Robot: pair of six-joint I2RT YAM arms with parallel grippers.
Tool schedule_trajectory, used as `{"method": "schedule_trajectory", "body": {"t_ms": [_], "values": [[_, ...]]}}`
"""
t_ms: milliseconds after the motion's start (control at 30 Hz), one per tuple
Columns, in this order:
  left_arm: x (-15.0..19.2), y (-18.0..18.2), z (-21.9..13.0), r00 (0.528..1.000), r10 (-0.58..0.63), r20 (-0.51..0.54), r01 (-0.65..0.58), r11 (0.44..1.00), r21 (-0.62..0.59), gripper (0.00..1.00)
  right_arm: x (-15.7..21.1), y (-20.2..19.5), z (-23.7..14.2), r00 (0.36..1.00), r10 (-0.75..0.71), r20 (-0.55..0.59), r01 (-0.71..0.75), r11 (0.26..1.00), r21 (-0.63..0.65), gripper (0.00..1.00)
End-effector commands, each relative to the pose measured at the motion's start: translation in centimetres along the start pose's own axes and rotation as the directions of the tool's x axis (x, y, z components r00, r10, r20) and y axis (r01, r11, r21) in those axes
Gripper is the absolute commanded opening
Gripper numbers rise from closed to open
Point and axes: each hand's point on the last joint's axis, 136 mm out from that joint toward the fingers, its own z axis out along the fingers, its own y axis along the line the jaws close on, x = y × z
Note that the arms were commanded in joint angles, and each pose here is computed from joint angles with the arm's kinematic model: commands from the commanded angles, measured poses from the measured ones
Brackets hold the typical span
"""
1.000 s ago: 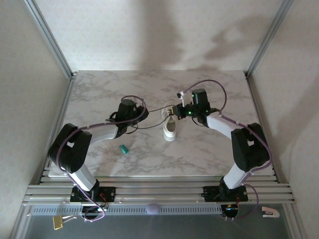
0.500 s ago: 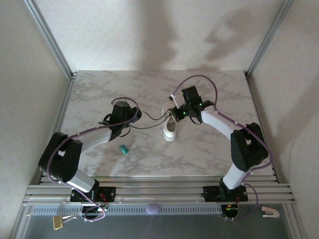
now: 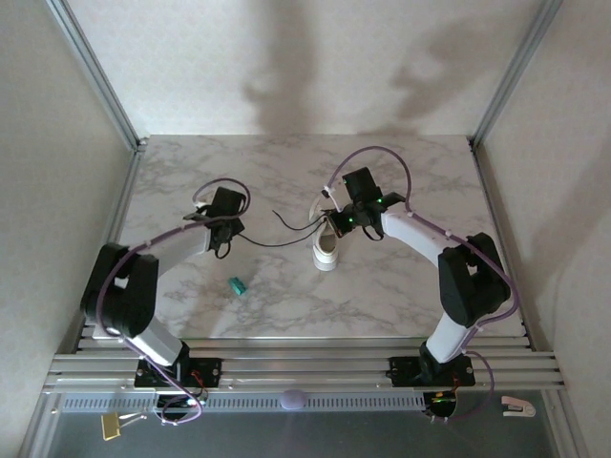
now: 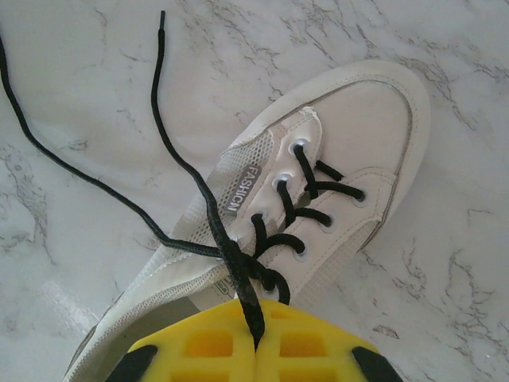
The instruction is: Tie the shoes
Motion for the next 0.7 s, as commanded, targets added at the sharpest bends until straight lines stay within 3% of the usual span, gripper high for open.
{"method": "schedule_trajectory", "body": {"t_ms": [0, 233, 667], "values": [[0.3, 0.9, 0.8, 0.999, 0.023, -0.041, -0.026, 0.996, -0.090, 0.47, -0.4, 0.1, 0.0, 1.000, -0.015, -0.005, 0.015, 1.000, 0.014, 0.00], [0.4, 0.6, 2.2, 0.996, 0.049, -0.068, -0.058, 0.988, -0.144, 0.44, -0.2, 0.2, 0.3, 1.000, -0.013, -0.008, 0.013, 1.000, 0.012, 0.00], [1.4, 0.4, 4.3, 0.993, 0.062, -0.102, -0.079, 0.983, -0.166, 0.47, 0.3, 0.3, 0.7, 1.000, -0.014, -0.013, 0.014, 1.000, 0.011, 0.00]]}}
